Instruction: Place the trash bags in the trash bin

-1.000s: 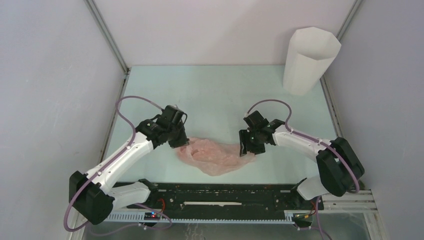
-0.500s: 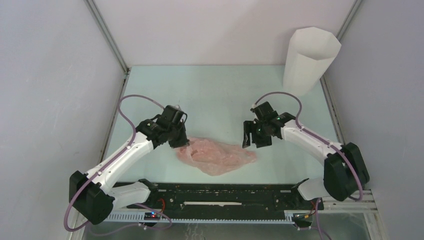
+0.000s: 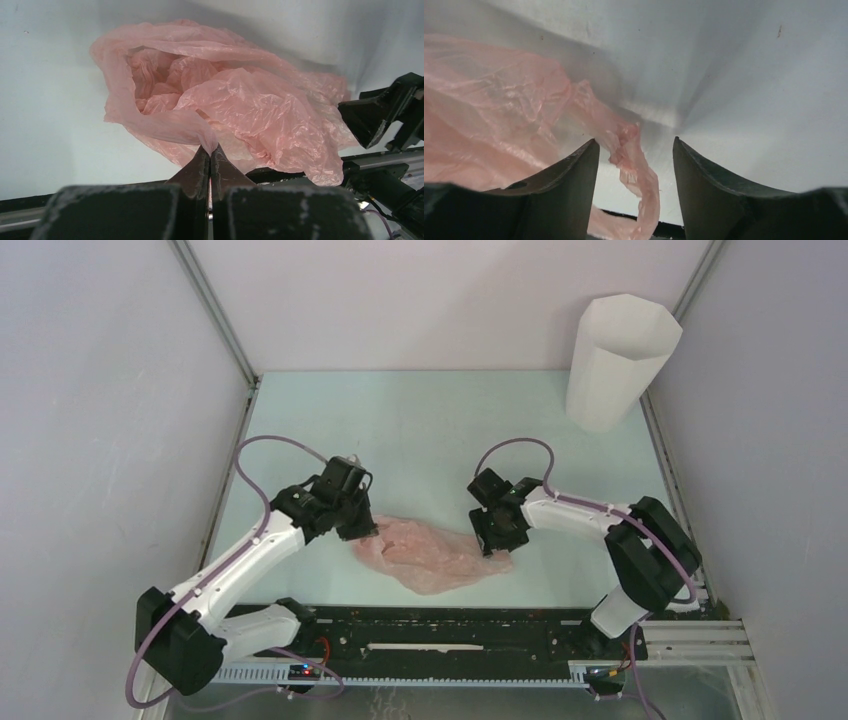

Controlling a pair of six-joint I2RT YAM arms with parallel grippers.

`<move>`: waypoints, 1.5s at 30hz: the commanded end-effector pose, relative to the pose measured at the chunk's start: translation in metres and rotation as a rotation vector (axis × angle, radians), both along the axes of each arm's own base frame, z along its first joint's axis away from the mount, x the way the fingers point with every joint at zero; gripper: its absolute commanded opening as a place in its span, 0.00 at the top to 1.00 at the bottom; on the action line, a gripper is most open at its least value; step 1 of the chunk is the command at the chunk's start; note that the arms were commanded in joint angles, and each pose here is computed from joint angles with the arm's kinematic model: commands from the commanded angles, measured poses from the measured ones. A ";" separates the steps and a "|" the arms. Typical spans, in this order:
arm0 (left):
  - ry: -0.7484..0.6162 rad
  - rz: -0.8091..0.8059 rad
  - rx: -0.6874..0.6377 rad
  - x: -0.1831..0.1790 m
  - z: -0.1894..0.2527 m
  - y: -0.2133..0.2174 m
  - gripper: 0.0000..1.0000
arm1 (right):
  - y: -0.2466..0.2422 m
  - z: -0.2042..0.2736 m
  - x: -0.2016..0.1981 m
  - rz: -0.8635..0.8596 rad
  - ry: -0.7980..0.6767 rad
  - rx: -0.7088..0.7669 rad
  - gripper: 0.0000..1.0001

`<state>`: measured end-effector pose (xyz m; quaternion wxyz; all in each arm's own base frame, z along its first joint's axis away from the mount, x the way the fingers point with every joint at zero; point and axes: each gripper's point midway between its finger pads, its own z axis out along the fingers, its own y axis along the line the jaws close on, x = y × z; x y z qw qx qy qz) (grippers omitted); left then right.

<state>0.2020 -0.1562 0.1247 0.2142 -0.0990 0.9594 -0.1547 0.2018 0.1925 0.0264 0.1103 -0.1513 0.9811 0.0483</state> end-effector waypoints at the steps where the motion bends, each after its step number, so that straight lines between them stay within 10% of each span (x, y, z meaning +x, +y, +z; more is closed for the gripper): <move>1: -0.036 0.012 -0.041 0.002 0.004 -0.002 1.00 | 0.009 -0.002 0.016 0.011 -0.105 -0.050 0.40; 9: -0.082 0.005 -0.065 0.000 0.016 -0.001 1.00 | 0.024 0.013 0.025 -0.027 -0.184 0.031 1.00; 20: -0.187 0.021 -0.145 -0.016 0.033 0.008 1.00 | 0.010 0.108 0.024 -0.103 -0.399 0.206 1.00; 29: -0.113 0.049 -0.176 -0.025 0.015 0.004 1.00 | -0.007 0.081 0.012 -0.140 -0.319 0.146 1.00; 36: -0.100 0.074 -0.194 0.079 0.054 -0.019 1.00 | 0.007 0.092 0.104 -0.251 -0.239 0.183 1.00; 39: -0.198 0.131 -0.244 0.161 0.142 -0.016 1.00 | 0.005 0.168 0.170 -0.347 -0.242 0.210 1.00; 41: -0.492 0.099 -0.251 0.190 0.262 -0.014 1.00 | 0.006 0.268 0.193 -0.323 -0.421 0.246 1.00; 45: -1.138 -0.003 -0.214 0.129 0.468 -0.013 1.00 | 0.018 0.504 0.152 -0.150 -1.103 0.478 1.00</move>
